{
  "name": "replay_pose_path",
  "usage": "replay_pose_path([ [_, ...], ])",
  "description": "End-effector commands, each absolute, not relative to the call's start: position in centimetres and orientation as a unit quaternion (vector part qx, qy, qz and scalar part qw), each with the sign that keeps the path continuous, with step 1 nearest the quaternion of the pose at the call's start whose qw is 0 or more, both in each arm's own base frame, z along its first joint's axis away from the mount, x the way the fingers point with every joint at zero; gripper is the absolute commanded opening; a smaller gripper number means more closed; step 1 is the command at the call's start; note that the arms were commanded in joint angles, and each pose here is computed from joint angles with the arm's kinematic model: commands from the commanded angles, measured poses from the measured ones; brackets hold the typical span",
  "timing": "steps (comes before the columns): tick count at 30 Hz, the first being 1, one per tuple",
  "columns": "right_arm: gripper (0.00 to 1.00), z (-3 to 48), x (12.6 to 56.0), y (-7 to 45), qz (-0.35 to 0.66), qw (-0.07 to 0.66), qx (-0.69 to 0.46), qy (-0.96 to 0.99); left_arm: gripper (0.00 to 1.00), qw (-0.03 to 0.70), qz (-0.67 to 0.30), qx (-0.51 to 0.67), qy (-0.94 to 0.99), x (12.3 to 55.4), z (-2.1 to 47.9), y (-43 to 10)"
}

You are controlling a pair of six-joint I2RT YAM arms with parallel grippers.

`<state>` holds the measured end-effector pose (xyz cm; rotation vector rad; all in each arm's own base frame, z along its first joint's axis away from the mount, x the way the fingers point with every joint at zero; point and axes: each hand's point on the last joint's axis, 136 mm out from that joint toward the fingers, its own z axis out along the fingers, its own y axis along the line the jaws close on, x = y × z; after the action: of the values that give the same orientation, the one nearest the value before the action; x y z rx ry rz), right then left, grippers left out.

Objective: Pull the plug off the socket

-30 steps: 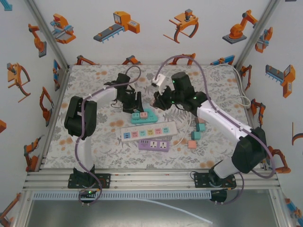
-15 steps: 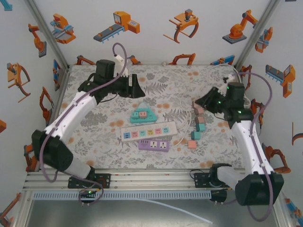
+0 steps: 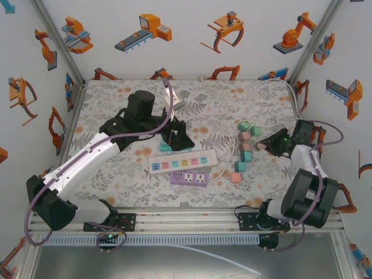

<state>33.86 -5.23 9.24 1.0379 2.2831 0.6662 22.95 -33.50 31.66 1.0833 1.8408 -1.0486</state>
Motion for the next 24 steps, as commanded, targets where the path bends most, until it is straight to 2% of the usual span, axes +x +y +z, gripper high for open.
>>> replay_pose_path([
  [1,0.09,10.5,37.4,-6.4,0.255,0.324,0.353,0.840,0.97,0.401,-0.397,0.432,0.704,22.5,32.5,-32.9],
  [10,0.22,8.1,39.3,-5.4,0.276,0.314,0.348,0.839,0.97,0.425,-0.352,0.411,0.726,22.5,31.8,-30.5],
  [20,0.37,6.0,39.5,-2.9,0.272,0.285,0.343,0.853,0.97,0.412,-0.352,0.409,0.735,23.1,31.2,-31.1],
  [24,0.47,5.7,39.0,-3.1,0.256,0.275,0.345,0.860,0.97,0.413,-0.354,0.407,0.734,23.3,31.1,-31.3],
])
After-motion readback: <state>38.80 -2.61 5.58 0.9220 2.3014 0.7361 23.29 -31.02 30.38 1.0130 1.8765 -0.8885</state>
